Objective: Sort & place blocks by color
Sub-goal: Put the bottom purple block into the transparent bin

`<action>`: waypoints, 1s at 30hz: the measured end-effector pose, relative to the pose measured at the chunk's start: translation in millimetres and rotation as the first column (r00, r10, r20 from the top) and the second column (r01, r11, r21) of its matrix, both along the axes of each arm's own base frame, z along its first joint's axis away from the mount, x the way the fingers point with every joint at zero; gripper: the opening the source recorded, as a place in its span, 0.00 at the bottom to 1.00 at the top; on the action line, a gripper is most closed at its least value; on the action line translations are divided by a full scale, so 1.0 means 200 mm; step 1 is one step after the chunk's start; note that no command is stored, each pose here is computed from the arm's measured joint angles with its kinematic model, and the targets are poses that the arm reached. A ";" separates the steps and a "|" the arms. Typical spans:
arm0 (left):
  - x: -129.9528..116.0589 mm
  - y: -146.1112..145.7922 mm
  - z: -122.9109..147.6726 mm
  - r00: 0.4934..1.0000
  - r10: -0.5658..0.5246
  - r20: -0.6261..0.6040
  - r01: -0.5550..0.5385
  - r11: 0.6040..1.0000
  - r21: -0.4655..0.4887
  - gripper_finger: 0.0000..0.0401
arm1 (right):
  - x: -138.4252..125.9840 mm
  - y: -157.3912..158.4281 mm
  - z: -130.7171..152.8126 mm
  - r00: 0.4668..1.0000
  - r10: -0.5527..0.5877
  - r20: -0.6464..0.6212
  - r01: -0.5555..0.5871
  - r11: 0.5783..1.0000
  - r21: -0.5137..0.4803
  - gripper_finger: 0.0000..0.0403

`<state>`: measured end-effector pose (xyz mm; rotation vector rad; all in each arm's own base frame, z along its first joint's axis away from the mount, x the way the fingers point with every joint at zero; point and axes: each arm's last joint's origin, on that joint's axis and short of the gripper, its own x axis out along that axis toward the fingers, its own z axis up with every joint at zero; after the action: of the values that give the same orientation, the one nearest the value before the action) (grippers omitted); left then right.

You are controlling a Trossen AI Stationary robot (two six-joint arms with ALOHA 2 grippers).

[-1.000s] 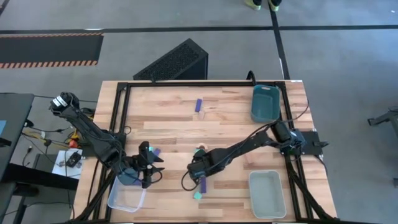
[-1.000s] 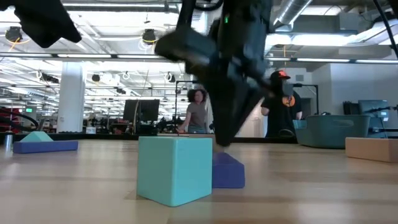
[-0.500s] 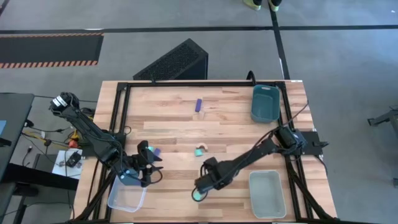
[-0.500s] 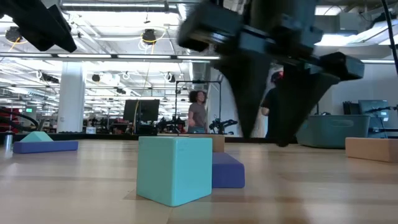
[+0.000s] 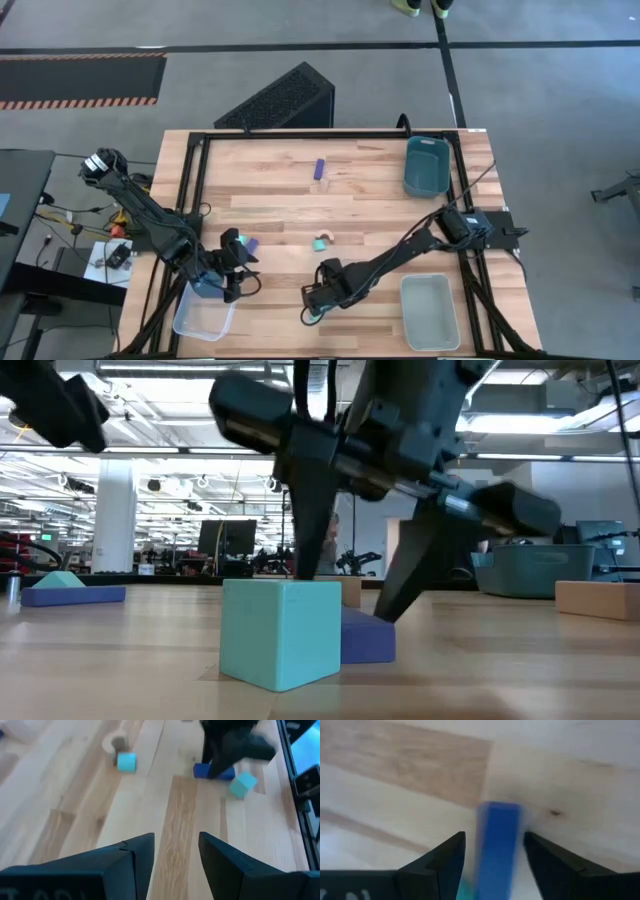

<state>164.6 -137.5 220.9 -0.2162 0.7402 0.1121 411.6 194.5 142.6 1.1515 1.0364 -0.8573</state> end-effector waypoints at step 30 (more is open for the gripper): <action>-0.02 0.01 0.00 0.998 0.004 -0.068 -0.009 0.998 -0.068 0.36 | 0.21 -0.15 0.13 0.883 0.428 0.195 -0.397 0.900 -0.177 0.24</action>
<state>161.5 -135.3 220.5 -0.2806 0.8111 0.1008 453.9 164.6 167.6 0.8480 0.9694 -0.4322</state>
